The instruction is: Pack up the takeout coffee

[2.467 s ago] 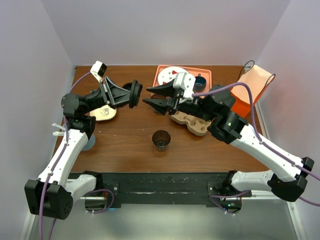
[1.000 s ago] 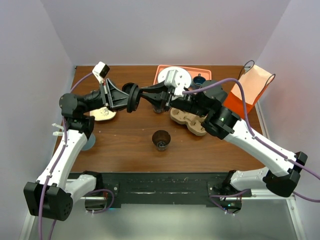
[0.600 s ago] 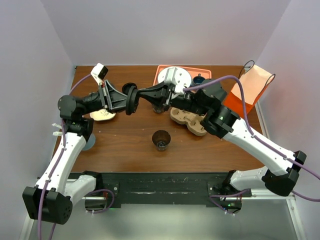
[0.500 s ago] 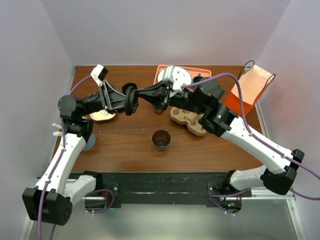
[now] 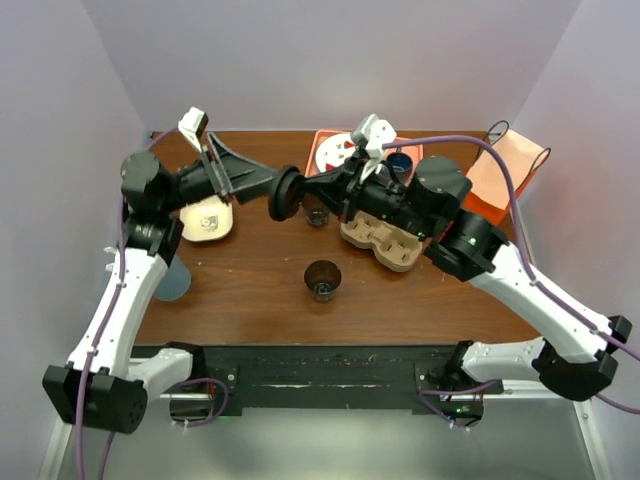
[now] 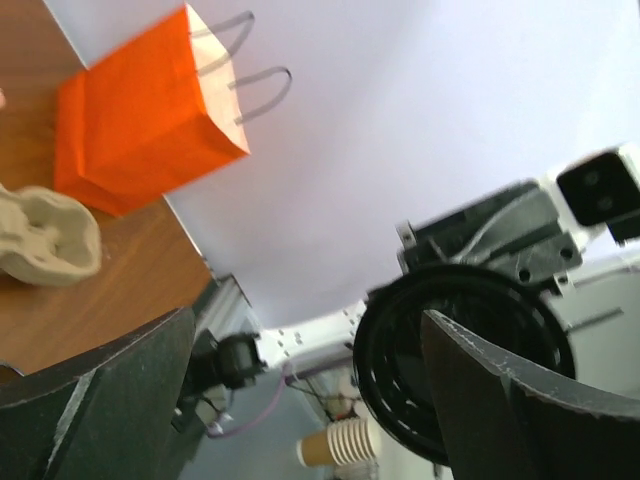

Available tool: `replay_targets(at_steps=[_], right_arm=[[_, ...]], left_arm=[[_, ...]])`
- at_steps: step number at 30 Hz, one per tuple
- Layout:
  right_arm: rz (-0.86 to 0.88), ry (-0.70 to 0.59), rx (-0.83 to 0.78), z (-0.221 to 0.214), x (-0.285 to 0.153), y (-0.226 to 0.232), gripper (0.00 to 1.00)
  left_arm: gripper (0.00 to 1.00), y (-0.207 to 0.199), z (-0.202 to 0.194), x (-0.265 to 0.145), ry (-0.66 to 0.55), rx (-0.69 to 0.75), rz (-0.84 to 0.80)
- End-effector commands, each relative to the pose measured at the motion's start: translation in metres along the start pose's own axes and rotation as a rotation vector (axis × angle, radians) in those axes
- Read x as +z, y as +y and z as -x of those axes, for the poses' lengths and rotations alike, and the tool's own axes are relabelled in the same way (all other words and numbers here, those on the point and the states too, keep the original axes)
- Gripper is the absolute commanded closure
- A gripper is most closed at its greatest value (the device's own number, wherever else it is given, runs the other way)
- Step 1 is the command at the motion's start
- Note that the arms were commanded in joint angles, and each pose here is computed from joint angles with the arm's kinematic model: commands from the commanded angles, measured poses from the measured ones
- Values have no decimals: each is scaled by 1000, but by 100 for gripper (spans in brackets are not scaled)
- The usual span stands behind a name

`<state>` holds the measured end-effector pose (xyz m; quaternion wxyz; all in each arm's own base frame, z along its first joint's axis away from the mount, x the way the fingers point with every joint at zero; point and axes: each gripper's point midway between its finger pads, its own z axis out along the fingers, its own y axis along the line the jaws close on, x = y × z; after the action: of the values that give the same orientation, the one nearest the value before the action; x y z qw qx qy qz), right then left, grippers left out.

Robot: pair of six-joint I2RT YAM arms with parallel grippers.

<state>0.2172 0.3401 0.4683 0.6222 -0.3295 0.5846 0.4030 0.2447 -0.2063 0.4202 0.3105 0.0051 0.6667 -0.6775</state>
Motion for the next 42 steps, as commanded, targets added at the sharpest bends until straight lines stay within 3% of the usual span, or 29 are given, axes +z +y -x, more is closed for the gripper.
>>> replay_targets(at_steps=[1,2,3,4,8,12,18,22,25,31,42], right_arm=[[-245,100,124,0,-39,-29,100],[-273,116,132,4,-44,-32,100],[-332,215,155,-17,-55,-38,100],[-365,282,162,-33,-55,-43,100],[-509,514,216,-85,-78,-55,100],[-592,725,282,-127,-96,-54,100],[-715,1046,264,-202,-103,-64,100],[-713,1118,243,-224,-93,-67,100],[-703,1213,232,-246,-89,-68,100],[-678,1301,236,-268,-76,-67,100],[-681,1346,266,-294,-71,-66,100]], left_arm=[[0,29,43,5,-90,98,253],[0,44,53,6,-99,149,311],[0,50,62,4,-130,156,362],[0,61,81,-4,-213,187,451],[0,72,114,-25,-385,300,546],[0,89,111,-23,-340,334,611],[0,142,55,-24,-216,316,642],[2,182,9,-31,-80,304,709],[6,198,-11,-41,-42,290,728],[6,201,-21,-49,-31,299,740],[9,210,-32,-57,7,292,768]])
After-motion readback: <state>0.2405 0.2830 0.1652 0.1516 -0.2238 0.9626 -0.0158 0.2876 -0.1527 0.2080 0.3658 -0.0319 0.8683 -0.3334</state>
